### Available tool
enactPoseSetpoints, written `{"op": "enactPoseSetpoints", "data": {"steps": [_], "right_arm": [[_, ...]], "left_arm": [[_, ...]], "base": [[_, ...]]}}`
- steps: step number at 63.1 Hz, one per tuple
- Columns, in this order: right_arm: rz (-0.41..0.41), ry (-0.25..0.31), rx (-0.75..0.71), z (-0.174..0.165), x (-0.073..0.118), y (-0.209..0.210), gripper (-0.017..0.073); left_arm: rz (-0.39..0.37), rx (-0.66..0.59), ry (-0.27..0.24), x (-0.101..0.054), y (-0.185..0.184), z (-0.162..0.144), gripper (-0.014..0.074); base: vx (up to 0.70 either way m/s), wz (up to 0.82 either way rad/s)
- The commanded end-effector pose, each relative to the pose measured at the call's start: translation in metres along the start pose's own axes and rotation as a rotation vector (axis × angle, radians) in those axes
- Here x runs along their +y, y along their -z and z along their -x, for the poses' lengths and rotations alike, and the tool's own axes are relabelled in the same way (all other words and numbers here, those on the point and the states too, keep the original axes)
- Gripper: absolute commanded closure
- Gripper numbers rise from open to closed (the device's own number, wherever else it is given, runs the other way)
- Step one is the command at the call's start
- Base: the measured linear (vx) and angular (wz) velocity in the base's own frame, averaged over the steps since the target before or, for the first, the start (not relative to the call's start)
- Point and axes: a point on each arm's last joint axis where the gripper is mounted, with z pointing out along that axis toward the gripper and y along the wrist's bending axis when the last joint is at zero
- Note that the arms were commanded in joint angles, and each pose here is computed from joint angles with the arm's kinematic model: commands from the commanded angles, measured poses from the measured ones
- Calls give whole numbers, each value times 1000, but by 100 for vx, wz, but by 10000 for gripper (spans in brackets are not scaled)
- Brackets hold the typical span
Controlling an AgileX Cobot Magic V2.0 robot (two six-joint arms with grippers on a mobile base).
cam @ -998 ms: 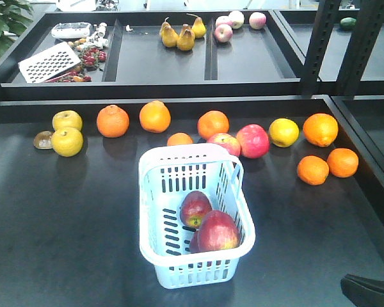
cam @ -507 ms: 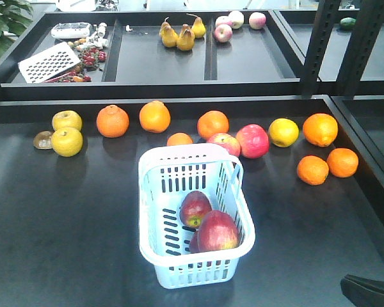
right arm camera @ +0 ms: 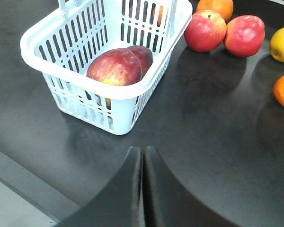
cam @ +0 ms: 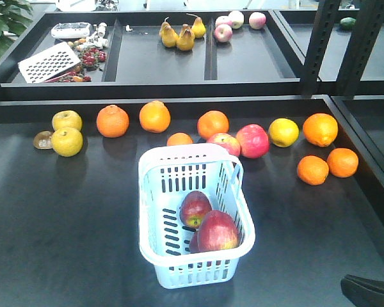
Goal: Pick three apples into basket with both arms
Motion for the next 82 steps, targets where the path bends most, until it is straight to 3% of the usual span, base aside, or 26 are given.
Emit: {"op": "enactPoseSetpoints", "data": {"steps": [1,44,47,56,60,75,82], "right_arm": [[-30,1,-77,13,-3,3,564],[-44,-3,-82,2,-3,-3,564],[-60,-25,-100,-5,-4,-6,564],[-151,-241,-195,-27,-9,-11,564],[-203,-291,-230,-37,-12,-10,564],[-310,-365,-335,-63,-12,-5,564],[-338,-320,-397,-67,-11,-1,564]], "left_arm": [[3,-73,16,0,1,4,600],[3,-70,16,0,1,4,600],[3,-70,16,0,1,4,600],[3,-70,16,0,1,4,600],[3,-70,16,0,1,4,600],[3,-70,16,0,1,4,600],[3,-70,16,0,1,4,600]], "base": [[0,0],[0,0],[0,0],[0,0],[0,0],[0,0],[0,0]]}}
